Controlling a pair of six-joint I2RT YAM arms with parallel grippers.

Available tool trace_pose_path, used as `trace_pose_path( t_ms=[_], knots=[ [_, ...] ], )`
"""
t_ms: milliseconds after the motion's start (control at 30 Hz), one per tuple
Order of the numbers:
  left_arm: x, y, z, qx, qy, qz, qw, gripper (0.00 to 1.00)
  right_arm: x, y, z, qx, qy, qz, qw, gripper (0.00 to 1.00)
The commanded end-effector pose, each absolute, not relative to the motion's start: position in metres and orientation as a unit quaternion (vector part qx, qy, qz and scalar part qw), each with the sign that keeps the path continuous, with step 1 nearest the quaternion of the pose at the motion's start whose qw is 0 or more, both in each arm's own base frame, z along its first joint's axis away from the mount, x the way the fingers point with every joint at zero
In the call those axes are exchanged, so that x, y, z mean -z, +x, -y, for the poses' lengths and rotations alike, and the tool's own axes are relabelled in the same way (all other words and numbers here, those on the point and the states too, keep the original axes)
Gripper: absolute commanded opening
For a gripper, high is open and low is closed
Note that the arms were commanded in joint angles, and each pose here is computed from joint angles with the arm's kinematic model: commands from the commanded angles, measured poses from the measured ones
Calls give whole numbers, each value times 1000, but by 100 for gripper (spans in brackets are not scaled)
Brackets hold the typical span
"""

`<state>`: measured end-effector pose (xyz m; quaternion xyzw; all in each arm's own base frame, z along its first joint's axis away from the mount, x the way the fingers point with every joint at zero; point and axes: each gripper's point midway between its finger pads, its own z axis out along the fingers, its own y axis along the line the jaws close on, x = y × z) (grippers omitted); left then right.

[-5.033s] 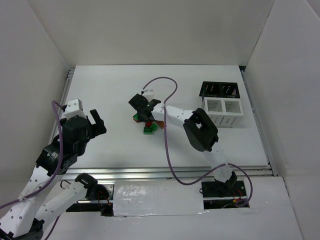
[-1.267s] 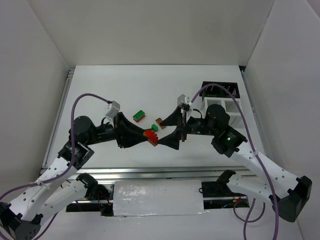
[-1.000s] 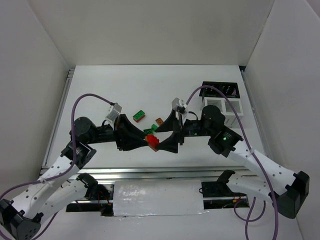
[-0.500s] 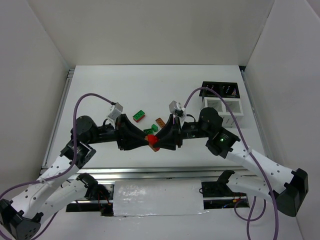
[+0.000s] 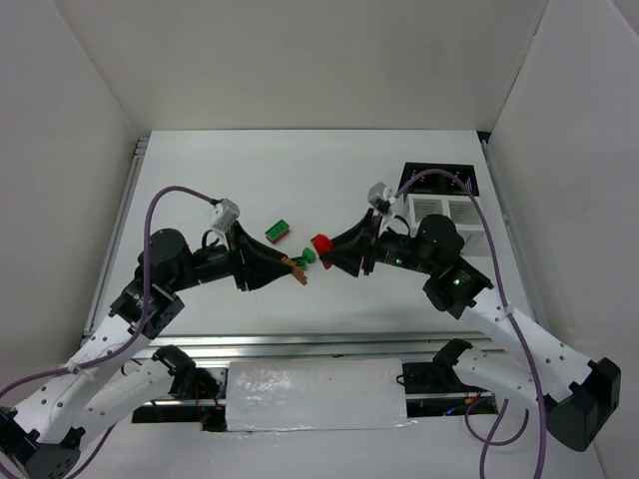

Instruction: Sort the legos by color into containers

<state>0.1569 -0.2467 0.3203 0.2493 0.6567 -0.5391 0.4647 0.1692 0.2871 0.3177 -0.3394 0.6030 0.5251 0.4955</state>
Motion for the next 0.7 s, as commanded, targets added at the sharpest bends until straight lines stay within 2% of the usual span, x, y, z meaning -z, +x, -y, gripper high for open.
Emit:
trace_pose_path(
  t_ms=[0, 33, 100, 167, 200, 300, 433, 500, 667],
  knots=[
    [-343, 184, 225, 467, 192, -689, 520, 0, -319, 251, -239, -396, -174, -697, 572, 0],
    [-341, 197, 214, 432, 161, -708, 535, 0, -312, 288, -207, -328, -72, -735, 589, 0],
    [-327, 205, 195, 377, 127, -750, 529, 0, -288, 341, -136, -206, 67, -797, 564, 0],
    [-309, 214, 174, 314, 95, -784, 528, 0, -278, 368, -83, -145, 158, -811, 545, 0],
    [-304, 215, 167, 296, 87, -791, 528, 0, -260, 387, -38, -102, 216, -813, 531, 0],
    [-286, 214, 155, 260, 84, -811, 517, 0, -245, 406, 28, -58, 307, -793, 522, 0],
    [-272, 208, 145, 241, 91, -815, 519, 0, -254, 435, 66, 4, 341, -777, 530, 0],
    [-266, 208, 144, 239, 90, -815, 521, 0, -232, 445, 76, 30, 349, -796, 494, 0],
    [-270, 207, 137, 230, 80, -812, 530, 0, -225, 467, 87, 43, 348, -799, 488, 0]
  ],
)
